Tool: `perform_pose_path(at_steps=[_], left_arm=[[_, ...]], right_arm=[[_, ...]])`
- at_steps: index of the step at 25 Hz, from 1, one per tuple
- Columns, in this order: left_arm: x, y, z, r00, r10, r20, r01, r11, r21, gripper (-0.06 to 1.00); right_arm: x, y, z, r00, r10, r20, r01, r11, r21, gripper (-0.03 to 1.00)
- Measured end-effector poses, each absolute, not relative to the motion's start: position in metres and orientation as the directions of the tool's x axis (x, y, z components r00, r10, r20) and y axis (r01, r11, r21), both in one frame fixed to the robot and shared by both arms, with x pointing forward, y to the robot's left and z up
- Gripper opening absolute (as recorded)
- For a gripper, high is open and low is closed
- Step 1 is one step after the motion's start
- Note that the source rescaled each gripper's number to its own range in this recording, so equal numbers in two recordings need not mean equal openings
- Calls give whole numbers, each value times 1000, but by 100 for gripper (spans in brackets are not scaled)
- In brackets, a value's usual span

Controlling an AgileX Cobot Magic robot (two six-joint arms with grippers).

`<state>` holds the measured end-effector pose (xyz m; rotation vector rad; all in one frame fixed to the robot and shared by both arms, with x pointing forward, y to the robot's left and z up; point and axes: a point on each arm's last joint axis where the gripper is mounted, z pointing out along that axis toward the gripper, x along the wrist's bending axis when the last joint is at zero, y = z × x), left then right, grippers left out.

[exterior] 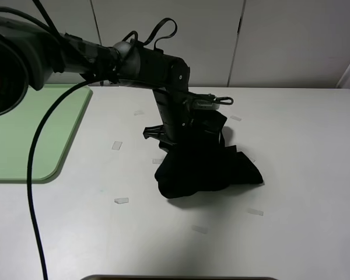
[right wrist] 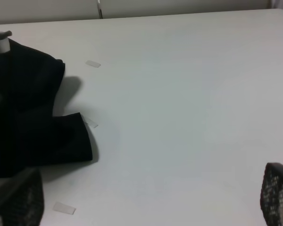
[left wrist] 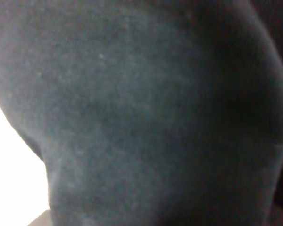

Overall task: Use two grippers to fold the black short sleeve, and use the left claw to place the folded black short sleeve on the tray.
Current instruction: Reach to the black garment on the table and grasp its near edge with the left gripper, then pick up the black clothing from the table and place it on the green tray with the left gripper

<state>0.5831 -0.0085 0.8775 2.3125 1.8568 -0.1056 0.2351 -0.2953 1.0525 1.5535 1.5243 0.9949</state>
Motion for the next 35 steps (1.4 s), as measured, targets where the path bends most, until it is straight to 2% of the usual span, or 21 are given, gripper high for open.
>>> perform_pose_path(at_steps=[6,14,26,35], left_arm=[[596,29,891,241,967,-86,971,-240,14,46],[614,74,919,238,971,28,971,-238,9,46],[636,134,925,225,973,54,973,-221,-66,45],[653,206,942,169,984,48,983,-165,-81,45]], right_arm=[[235,-295,1053,-3,999,34,433,-30,901,100],[235,-295,1053,-3,999,34,433,-30,901,100],[235,-295,1053,-3,999,34,433,-30,901,100],[235,-295,1053,-3,999,34,433,-30,901,100]])
